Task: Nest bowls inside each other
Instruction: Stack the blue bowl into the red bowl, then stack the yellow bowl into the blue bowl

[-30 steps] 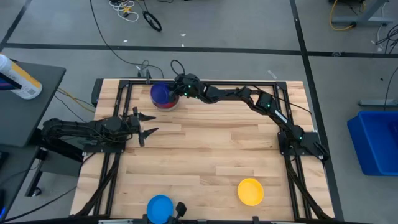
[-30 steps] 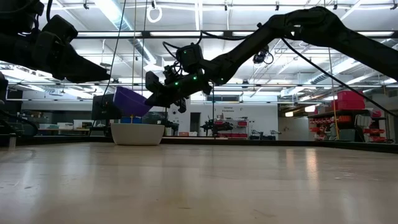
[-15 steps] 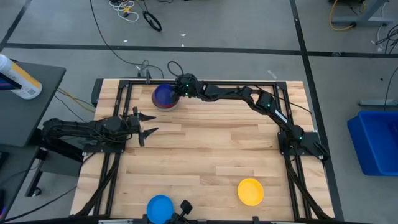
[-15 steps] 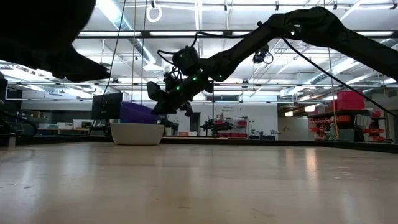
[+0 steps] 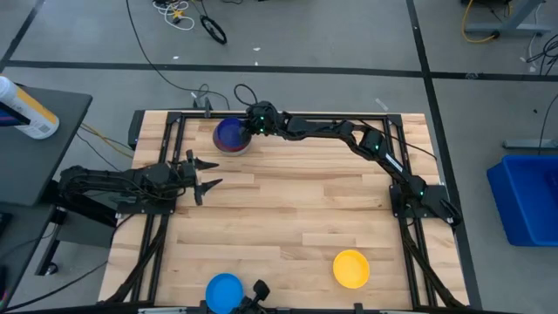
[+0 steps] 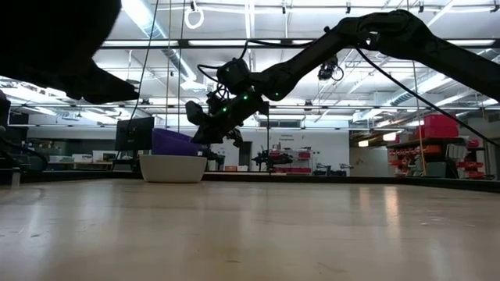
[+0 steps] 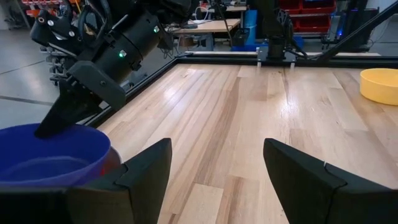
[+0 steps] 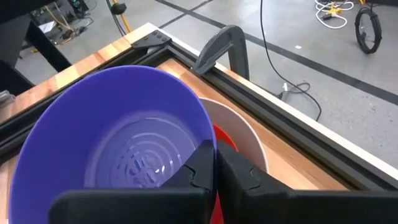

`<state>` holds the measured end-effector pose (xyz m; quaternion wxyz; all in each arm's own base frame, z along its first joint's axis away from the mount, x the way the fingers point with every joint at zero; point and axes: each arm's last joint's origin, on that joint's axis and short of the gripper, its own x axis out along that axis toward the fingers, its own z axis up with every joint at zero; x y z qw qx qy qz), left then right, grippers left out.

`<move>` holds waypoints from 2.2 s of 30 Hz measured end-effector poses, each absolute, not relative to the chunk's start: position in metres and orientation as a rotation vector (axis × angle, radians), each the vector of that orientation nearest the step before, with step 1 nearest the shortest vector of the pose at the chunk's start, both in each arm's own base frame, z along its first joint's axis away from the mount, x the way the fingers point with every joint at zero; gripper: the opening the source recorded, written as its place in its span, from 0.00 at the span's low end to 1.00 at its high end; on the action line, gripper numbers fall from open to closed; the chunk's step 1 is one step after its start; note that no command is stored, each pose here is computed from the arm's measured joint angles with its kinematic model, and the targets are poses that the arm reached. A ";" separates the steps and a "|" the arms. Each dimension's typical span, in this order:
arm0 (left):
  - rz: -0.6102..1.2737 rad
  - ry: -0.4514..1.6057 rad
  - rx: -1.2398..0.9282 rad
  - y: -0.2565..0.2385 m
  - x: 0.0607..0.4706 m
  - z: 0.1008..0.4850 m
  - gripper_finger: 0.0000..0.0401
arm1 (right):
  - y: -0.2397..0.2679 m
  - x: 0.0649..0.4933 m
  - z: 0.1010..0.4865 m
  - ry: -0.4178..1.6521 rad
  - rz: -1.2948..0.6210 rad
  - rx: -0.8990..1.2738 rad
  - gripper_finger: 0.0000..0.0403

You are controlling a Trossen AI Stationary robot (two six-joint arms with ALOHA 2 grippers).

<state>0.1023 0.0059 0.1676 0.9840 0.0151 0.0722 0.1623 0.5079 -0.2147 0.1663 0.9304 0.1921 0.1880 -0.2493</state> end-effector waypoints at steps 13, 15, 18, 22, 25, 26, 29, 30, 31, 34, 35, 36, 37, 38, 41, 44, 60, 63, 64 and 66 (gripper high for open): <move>0.327 0.145 0.025 0.006 0.102 0.168 0.65 | -0.218 0.506 0.165 0.397 -0.489 0.415 0.28; 0.327 0.145 0.025 0.006 0.102 0.168 0.65 | -0.218 0.506 0.165 0.400 -0.474 0.407 0.32; 0.327 0.145 0.025 0.006 0.102 0.168 0.65 | -0.217 0.507 0.166 0.395 -0.443 0.386 0.37; 0.326 0.146 0.030 0.006 0.102 0.168 0.65 | -0.211 0.511 0.171 0.363 -0.411 0.335 0.41; 0.326 0.146 0.029 0.006 0.102 0.168 0.65 | -0.204 0.515 0.176 0.329 -0.388 0.309 0.43; 0.326 0.146 0.028 0.006 0.102 0.168 0.65 | -0.203 0.516 0.178 0.328 -0.386 0.320 0.43; 0.327 0.145 0.025 0.006 0.102 0.168 0.65 | -0.208 0.514 0.177 0.355 -0.415 0.349 0.42; 0.326 0.144 0.023 0.006 0.102 0.168 0.65 | -0.211 0.512 0.176 0.372 -0.438 0.349 0.41; 0.327 0.144 0.022 0.006 0.102 0.168 0.65 | -0.213 0.510 0.174 0.386 -0.452 0.350 0.39; 0.327 0.144 0.022 0.006 0.102 0.168 0.65 | -0.220 0.507 0.173 0.393 -0.446 0.371 0.36; 0.327 0.144 0.022 0.006 0.102 0.168 0.65 | -0.221 0.506 0.174 0.391 -0.434 0.383 0.36; 0.327 0.144 0.022 0.006 0.102 0.168 0.65 | -0.221 0.506 0.173 0.391 -0.434 0.391 0.36; 0.327 0.144 0.022 0.006 0.102 0.168 0.65 | -0.220 0.506 0.173 0.393 -0.433 0.394 0.36; 0.327 0.144 0.022 0.006 0.102 0.168 0.65 | -0.220 0.506 0.173 0.394 -0.433 0.394 0.36; 0.327 0.144 0.022 0.006 0.102 0.168 0.65 | -0.219 0.506 0.173 0.402 -0.432 0.395 0.36; 0.327 0.145 0.024 0.006 0.102 0.168 0.65 | -0.216 0.506 0.170 0.433 -0.434 0.397 0.34; 0.327 0.144 0.024 0.006 0.102 0.168 0.65 | -0.200 0.511 0.168 0.467 -0.472 0.326 0.10; 0.327 0.145 0.024 0.006 0.102 0.168 0.65 | -0.199 0.512 0.168 0.473 -0.468 0.318 0.06; 0.327 0.144 0.024 0.006 0.102 0.168 0.65 | -0.199 0.511 0.167 0.476 -0.471 0.318 0.05; 0.327 0.145 0.024 0.006 0.102 0.168 0.65 | -0.200 0.511 0.166 0.488 -0.473 0.314 0.05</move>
